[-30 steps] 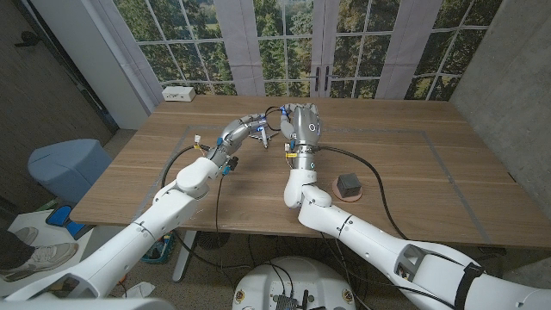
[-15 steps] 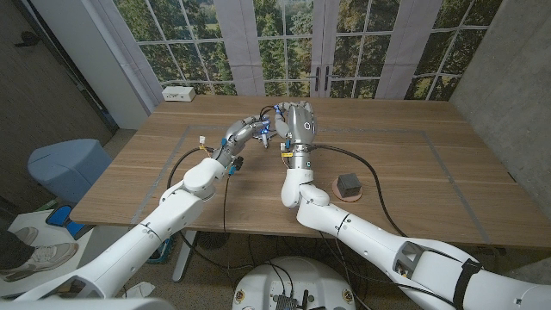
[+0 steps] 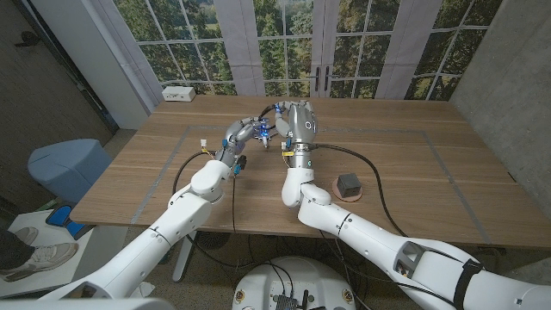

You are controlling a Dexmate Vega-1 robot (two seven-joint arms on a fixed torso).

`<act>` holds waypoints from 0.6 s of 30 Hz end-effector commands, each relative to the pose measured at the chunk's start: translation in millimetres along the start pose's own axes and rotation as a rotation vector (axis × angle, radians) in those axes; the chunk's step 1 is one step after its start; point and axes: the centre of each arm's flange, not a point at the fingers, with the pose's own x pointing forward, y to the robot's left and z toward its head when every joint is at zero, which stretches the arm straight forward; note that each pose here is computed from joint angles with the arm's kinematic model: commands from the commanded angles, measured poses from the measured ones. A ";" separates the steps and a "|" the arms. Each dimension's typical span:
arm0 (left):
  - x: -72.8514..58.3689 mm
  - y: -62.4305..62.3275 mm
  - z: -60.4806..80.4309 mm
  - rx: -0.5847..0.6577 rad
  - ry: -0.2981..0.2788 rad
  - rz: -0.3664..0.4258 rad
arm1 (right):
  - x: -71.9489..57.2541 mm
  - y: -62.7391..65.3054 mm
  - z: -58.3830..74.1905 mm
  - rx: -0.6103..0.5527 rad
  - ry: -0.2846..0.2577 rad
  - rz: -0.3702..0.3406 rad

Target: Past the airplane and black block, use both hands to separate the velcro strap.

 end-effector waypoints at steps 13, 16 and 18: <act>-6.6 -3.9 0.0 -0.058 -0.082 0.121 | 16.9 -12.8 -22.4 0.067 0.127 -0.070; -7.2 -4.7 0.3 -0.057 -0.094 0.129 | 18.6 -14.0 -25.6 0.073 0.141 -0.085; -7.2 -5.0 0.5 -0.057 -0.099 0.129 | 20.1 -14.8 -27.9 0.078 0.156 -0.093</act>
